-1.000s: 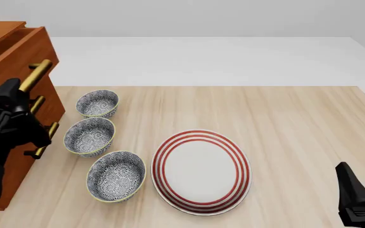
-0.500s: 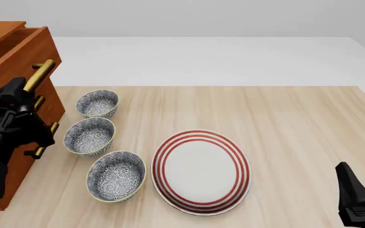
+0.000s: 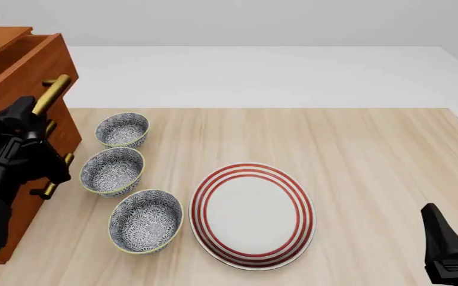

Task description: Open the top drawer of the cabinet.

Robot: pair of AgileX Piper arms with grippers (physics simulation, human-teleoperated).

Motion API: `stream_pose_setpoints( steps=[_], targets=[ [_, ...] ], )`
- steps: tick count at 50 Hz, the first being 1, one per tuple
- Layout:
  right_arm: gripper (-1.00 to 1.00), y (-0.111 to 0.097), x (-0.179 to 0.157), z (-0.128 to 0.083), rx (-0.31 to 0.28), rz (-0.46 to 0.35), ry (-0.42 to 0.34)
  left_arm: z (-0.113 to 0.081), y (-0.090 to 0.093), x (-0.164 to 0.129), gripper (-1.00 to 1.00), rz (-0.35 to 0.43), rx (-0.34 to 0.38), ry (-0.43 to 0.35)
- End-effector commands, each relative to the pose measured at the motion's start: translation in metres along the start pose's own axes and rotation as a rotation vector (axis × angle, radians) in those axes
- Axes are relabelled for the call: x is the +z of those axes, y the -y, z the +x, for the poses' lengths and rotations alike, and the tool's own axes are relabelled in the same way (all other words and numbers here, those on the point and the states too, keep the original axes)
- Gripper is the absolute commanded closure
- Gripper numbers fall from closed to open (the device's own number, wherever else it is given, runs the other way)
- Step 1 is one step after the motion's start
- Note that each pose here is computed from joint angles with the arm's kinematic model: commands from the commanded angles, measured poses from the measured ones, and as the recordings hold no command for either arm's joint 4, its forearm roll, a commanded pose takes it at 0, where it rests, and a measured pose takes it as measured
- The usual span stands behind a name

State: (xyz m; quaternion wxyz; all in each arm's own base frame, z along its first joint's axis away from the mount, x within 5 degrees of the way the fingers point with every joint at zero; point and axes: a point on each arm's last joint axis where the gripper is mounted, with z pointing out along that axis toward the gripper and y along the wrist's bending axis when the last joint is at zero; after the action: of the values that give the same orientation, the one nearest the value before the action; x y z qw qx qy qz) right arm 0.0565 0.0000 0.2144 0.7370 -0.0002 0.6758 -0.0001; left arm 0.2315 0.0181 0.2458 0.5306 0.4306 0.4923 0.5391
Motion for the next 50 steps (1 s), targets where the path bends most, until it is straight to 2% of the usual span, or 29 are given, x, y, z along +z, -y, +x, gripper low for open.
stream_pose_setpoints(
  steps=[1, 33, 34, 42, 50],
  targets=[
    [-1.00, 0.000, 0.000, 0.000, 0.000, 0.000, 0.000, -0.009, 0.020, 0.009, 1.00, 0.116, -0.003, 0.032],
    [-1.00, 0.000, 0.000, 0.000, 0.000, 0.000, 0.000, -0.011, 0.019, 0.008, 1.00, 0.122, 0.004, 0.038],
    [-1.00, 0.000, 0.000, 0.000, 0.000, 0.000, 0.000, -0.012, 0.017, 0.006, -1.00, 0.122, -0.002, 0.045],
    [-1.00, 0.000, 0.000, 0.000, 0.000, 0.000, 0.000, -0.010, 0.015, 0.000, -1.00, 0.104, 0.015, 0.038],
    [-1.00, 0.000, 0.000, 0.000, 0.000, 0.000, 0.000, -0.009, 0.009, -0.018, -1.00, 0.115, 0.016, 0.035]
  ],
)
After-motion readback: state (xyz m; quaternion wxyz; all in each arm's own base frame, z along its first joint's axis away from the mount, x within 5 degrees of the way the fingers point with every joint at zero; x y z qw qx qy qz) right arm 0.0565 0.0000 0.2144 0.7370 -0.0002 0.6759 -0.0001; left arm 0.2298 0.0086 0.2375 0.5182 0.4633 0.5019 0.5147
